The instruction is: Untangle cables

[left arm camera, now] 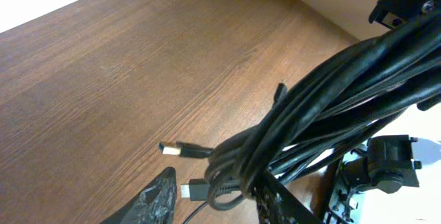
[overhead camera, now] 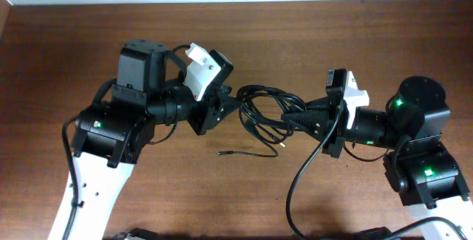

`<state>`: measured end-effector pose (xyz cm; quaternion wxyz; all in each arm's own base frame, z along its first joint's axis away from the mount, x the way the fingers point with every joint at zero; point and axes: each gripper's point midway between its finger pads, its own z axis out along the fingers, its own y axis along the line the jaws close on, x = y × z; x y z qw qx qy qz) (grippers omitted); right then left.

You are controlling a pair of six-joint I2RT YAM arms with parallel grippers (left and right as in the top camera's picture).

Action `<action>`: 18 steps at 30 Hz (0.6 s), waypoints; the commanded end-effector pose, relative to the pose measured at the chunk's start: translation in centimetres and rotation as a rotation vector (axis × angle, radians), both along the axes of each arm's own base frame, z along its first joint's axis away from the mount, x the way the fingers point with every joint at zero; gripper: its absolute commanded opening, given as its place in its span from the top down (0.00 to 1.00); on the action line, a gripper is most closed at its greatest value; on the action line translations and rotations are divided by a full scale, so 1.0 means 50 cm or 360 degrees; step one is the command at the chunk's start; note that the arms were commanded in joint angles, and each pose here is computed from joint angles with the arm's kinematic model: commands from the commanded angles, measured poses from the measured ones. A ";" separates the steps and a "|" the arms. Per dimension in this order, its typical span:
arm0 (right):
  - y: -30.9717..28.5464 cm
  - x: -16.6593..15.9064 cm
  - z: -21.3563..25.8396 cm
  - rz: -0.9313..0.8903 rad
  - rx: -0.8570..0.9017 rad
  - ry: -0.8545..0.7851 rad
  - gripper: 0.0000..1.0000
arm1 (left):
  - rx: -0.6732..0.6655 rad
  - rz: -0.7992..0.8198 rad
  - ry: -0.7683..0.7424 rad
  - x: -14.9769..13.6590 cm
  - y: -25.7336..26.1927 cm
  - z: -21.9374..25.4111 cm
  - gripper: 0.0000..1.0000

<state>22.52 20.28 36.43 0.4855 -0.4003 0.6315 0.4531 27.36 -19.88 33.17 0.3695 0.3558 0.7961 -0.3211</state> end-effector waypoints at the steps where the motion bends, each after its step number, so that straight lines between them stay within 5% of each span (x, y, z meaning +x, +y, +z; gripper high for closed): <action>1: 0.001 -0.013 0.014 0.0041 0.0021 -0.0029 0.96 | -0.0067 -0.0070 -0.0005 -0.009 -0.013 0.017 0.59; 6: 0.003 -0.022 0.015 0.0081 0.0030 -0.0026 0.96 | -0.0076 -0.0117 -0.0025 -0.007 -0.032 0.017 0.60; 10: 0.003 -0.022 0.015 0.0080 0.0030 -0.0027 0.96 | -0.0079 -0.0145 -0.0047 -0.007 -0.045 0.018 0.89; 13: 0.003 -0.021 0.015 0.0080 0.0030 -0.0027 0.96 | -0.0074 -0.0138 -0.0054 -0.005 -0.044 0.019 1.00; 18: 0.003 -0.022 0.015 0.0080 0.0030 -0.0026 0.96 | -0.0073 -0.0137 -0.0054 -0.005 -0.044 0.018 1.00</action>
